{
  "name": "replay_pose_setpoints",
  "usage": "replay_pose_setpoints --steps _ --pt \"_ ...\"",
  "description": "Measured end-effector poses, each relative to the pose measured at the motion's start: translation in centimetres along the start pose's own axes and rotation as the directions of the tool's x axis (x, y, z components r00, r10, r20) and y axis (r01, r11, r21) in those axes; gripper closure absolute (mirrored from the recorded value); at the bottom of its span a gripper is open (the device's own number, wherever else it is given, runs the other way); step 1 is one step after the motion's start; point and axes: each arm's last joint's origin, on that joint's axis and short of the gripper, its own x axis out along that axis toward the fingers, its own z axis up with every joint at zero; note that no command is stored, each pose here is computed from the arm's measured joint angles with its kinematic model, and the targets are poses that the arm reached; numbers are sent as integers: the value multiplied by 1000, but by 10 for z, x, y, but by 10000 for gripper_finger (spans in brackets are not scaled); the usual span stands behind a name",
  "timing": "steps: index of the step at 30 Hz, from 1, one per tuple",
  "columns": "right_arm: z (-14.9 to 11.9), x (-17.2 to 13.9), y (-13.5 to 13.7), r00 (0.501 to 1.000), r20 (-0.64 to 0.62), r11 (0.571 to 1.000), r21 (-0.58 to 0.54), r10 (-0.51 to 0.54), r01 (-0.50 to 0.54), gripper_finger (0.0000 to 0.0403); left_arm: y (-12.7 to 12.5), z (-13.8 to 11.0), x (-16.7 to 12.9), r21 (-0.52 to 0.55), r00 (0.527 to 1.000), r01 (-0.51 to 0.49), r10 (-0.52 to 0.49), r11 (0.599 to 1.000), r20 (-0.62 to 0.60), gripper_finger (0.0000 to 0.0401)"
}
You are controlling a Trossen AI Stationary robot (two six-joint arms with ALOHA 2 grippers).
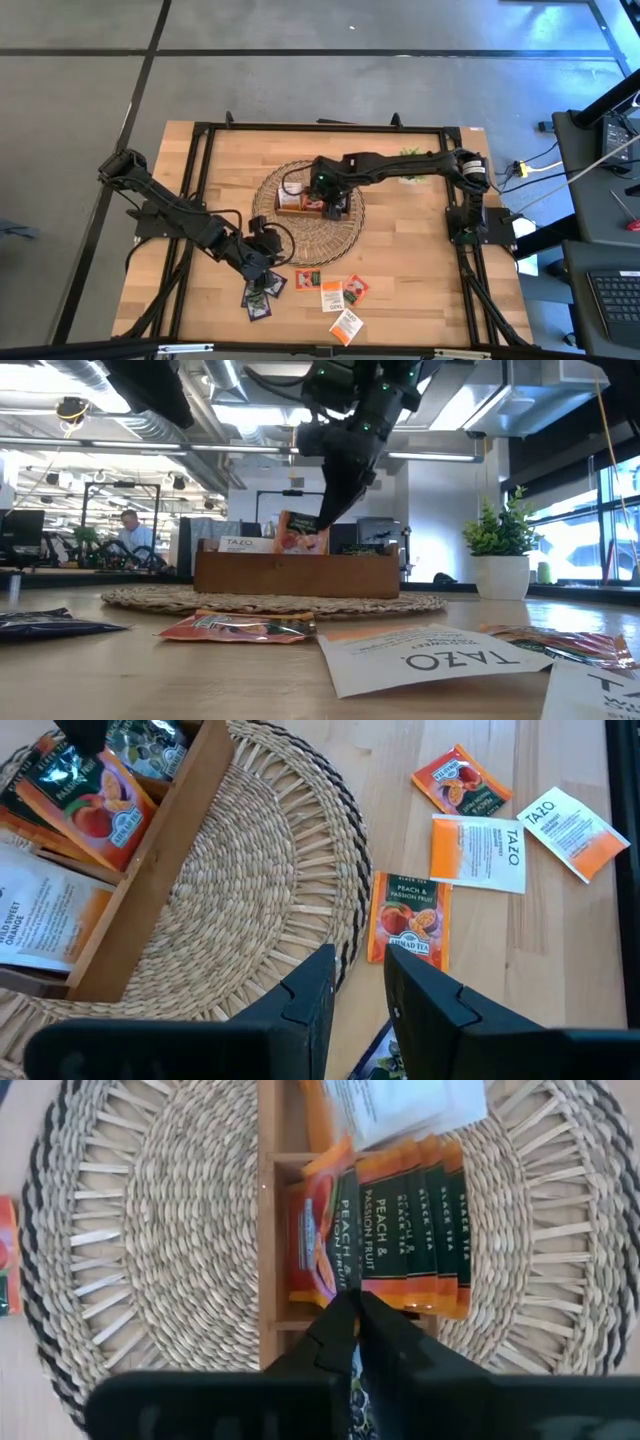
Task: Pick & Place Tea
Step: Put the orange tea bag into the middle section of the wooden organizer
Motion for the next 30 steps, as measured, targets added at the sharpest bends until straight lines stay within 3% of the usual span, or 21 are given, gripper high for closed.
replay_pose_setpoints --steps 10,15,19,21,25,30 --pt "0 0 0 1000 5 999 -45 -2 2 315 0 0 0 0 1000 -6 6 1000 5 315" --pt "3 -9 -3 994 37 992 78 -105 102 276 0 0 0 0 1000 -17 17 1000 13 315" --pt "7 -41 2 988 110 984 155 -105 88 266 1 1 0 0 999 -34 34 999 27 315" --pt "3 -55 12 990 125 988 145 -69 51 265 1 1 0 -3 999 -38 38 999 34 315" --pt "-22 -73 40 984 129 979 148 121 -140 269 -2 5 0 -27 997 -8 10 1000 71 315" --pt "-69 -70 80 967 174 950 221 185 -222 272 -9 15 -1 -80 985 60 -46 995 168 315"
